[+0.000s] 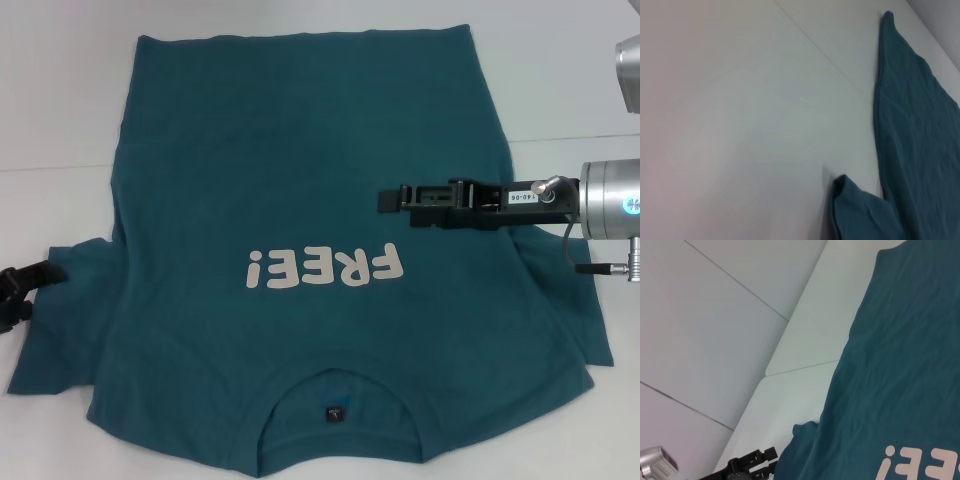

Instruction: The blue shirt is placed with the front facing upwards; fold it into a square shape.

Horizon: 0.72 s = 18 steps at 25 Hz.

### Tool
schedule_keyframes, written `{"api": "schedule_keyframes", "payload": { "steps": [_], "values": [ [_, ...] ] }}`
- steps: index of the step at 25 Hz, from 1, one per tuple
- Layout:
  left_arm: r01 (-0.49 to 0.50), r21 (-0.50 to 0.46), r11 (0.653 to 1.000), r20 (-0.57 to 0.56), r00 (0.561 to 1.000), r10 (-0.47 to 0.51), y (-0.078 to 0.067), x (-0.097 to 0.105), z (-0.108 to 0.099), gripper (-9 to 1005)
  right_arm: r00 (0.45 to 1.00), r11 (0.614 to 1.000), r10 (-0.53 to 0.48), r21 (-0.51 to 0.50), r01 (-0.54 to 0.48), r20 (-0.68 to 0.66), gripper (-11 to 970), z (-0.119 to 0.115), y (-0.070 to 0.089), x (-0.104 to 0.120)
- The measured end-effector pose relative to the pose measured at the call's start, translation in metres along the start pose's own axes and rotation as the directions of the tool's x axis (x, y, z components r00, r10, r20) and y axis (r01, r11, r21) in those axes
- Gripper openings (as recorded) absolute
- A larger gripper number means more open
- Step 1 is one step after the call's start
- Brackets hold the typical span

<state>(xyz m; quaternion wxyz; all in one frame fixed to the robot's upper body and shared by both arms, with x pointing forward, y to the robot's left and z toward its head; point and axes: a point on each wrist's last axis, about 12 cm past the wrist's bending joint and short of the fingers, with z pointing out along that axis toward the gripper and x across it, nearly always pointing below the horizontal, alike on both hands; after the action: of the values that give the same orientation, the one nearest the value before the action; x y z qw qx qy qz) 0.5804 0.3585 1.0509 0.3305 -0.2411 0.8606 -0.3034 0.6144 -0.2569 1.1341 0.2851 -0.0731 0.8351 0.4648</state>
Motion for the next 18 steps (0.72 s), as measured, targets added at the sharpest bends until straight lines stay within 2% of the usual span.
{"api": "schedule_keyframes", "payload": {
  "steps": [8, 17, 18],
  "values": [
    [0.001, 0.035, 0.999, -0.038, 0.999, 0.0, -0.0079, 0.004, 0.0037, 732, 1.0, 1.0, 0.004, 0.003, -0.004, 0.005, 914, -0.001, -0.0013, 0.0007],
    [0.023, 0.045, 0.999, -0.047, 0.999, -0.021, -0.0095, 0.0012, 0.0016, 701, 0.999, 1.0, 0.019, 0.005, -0.019, 0.028, 914, -0.0055, -0.0043, 0.0002],
    [0.023, 0.044, 0.999, -0.047, 0.999, -0.021, -0.0094, 0.0009, 0.0015, 658, 0.999, 1.0, 0.02, 0.004, -0.02, 0.03, 914, -0.0059, -0.0045, 0.0002]
  ]
}}
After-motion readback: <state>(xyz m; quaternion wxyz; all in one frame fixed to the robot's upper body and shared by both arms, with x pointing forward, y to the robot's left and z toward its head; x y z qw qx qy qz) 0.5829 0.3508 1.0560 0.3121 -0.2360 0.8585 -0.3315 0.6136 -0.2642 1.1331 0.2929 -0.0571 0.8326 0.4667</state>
